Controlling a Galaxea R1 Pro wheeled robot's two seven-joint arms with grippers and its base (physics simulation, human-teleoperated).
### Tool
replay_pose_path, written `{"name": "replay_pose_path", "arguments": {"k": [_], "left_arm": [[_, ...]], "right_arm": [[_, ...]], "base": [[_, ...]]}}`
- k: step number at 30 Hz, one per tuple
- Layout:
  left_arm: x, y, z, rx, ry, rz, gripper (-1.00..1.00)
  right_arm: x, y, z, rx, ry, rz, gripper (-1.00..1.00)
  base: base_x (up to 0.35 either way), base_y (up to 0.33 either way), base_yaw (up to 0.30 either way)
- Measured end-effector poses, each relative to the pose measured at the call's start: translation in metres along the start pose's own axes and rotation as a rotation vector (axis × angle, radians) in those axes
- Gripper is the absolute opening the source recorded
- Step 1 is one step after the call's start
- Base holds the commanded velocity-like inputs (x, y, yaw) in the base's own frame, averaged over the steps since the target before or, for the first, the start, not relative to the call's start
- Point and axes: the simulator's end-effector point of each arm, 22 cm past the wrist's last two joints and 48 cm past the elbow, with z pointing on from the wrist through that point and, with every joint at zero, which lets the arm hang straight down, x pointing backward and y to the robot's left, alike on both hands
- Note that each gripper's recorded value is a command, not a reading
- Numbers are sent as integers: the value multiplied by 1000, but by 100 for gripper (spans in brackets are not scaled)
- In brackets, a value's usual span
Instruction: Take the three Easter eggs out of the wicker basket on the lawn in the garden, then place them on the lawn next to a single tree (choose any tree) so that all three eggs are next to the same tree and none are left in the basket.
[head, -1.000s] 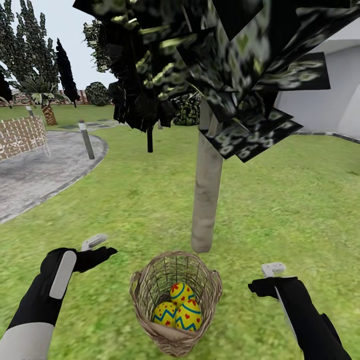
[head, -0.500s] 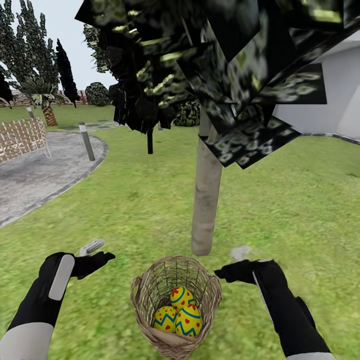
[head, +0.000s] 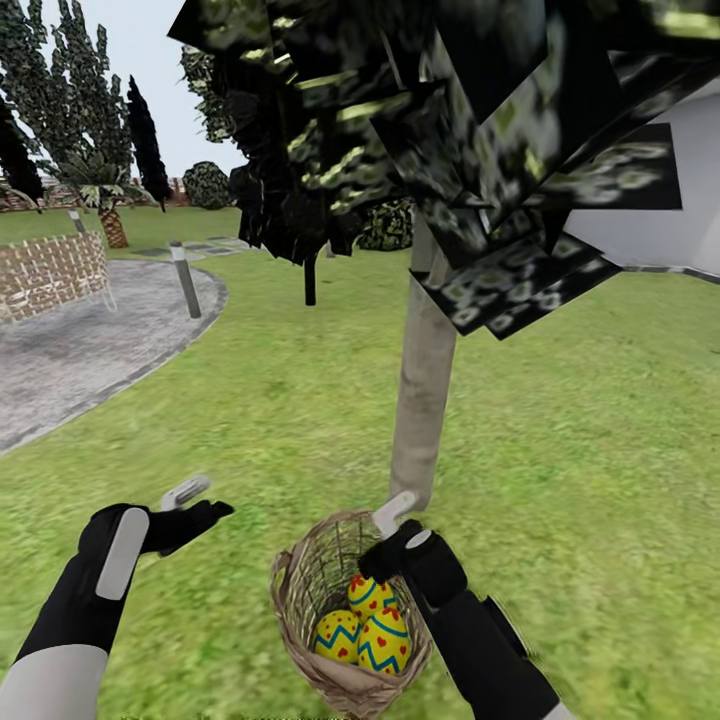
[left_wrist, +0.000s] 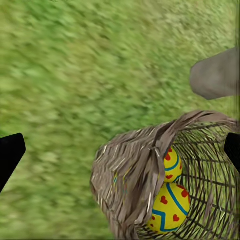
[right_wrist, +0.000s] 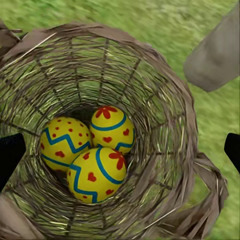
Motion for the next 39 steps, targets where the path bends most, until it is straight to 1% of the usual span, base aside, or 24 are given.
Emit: {"name": "replay_pose_path", "arguments": {"k": [3, 4, 6, 8, 10, 13, 15, 16, 17, 18, 19, 21, 22, 23, 24, 26, 29, 30, 31, 32, 33, 34, 37, 39], "left_arm": [[1, -4, 1, 29, 4, -25, 100], [1, -5, 2, 37, 5, -34, 100], [1, -5, 3, 40, 6, -38, 100], [1, -5, 3, 41, 7, -39, 100], [2, -5, 3, 41, 7, -40, 100], [2, -5, 4, 41, 8, -40, 100], [2, -5, 4, 42, 9, -40, 100], [3, -6, 4, 43, 9, -41, 100], [3, -6, 4, 43, 9, -41, 100], [3, -6, 4, 44, 10, -41, 100], [3, -6, 4, 43, 9, -41, 100], [3, -6, 4, 43, 9, -41, 100], [3, -6, 4, 44, 9, -41, 100], [3, -6, 4, 44, 9, -41, 100], [3, -6, 4, 45, 9, -42, 100], [3, -7, 4, 45, 9, -42, 100], [3, -7, 4, 45, 10, -42, 100], [3, -7, 4, 45, 10, -42, 100], [3, -7, 4, 45, 10, -42, 100], [3, -7, 4, 45, 10, -42, 100], [5, -6, 6, 45, 11, -42, 100], [7, -5, 8, 46, 12, -42, 100], [11, -2, 12, 45, 13, -43, 100], [13, 0, 15, 46, 13, -42, 100]], "right_arm": [[16, 14, 13, 7, 50, -34, 100], [24, 19, 19, 14, 75, -54, 100], [29, 21, 22, 19, 90, -63, 100], [31, 25, 24, 3, 94, -52, 100], [33, 33, 26, -36, 99, -22, 100], [45, 43, 32, -80, 131, 12, 100], [47, 34, 41, -69, 161, 10, 100], [49, 24, 50, -57, 194, 7, 100], [52, 18, 56, -59, 219, 14, 100], [55, 15, 64, -76, 250, 37, 100], [55, 15, 67, -95, 265, 61, 100], [46, 10, 72, -118, 274, 117, 100], [44, 8, 73, -114, 274, 125, 100], [42, 0, 75, -93, 271, 133, 100], [36, -13, 76, -46, 260, 137, 100], [28, -24, 78, -2, 235, 147, 100], [19, -25, 79, -11, 219, 199, 100], [23, -31, 82, -7, 245, 223, 100], [24, -34, 84, -3, 256, 229, 100], [29, -43, 87, 6, 289, 246, 100], [32, -45, 89, 7, 300, 255, 100], [39, -50, 95, 4, 328, 294, 100], [43, -55, 102, -3, 336, 348, 100], [47, -55, 105, -4, 342, 359, 100]], "base": [[0, 0, 184], [0, 0, 185], [0, 0, 137], [0, 0, 57], [0, 0, 23], [0, 0, 8], [0, 0, 2], [0, 0, 1], [0, 0, 0], [0, 0, 0], [0, 0, 0], [0, 0, 0], [0, 0, 0], [0, 0, 0], [0, 0, 0], [0, 0, 0], [0, 0, 0], [0, 0, 0], [0, 0, 0], [0, 0, 0], [0, 0, 0], [0, 0, 0], [0, 0, 0], [0, 0, 0]]}}
